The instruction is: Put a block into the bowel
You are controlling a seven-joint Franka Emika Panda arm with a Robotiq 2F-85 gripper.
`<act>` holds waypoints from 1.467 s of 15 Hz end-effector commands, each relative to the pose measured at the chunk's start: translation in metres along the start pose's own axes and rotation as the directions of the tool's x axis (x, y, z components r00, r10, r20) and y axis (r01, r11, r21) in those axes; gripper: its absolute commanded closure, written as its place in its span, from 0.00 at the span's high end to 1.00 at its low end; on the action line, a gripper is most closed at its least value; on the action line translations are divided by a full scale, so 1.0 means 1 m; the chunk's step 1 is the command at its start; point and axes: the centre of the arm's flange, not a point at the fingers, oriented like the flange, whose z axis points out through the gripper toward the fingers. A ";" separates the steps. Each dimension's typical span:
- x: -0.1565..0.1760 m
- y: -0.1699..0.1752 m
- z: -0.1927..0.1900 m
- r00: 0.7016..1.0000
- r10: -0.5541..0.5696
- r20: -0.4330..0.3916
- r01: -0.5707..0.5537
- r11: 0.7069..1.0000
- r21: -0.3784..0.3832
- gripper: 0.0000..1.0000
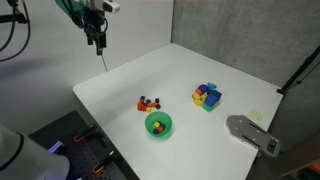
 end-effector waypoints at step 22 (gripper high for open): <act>0.086 0.009 0.051 0.989 -0.073 -0.131 0.053 0.987 -0.153 1.00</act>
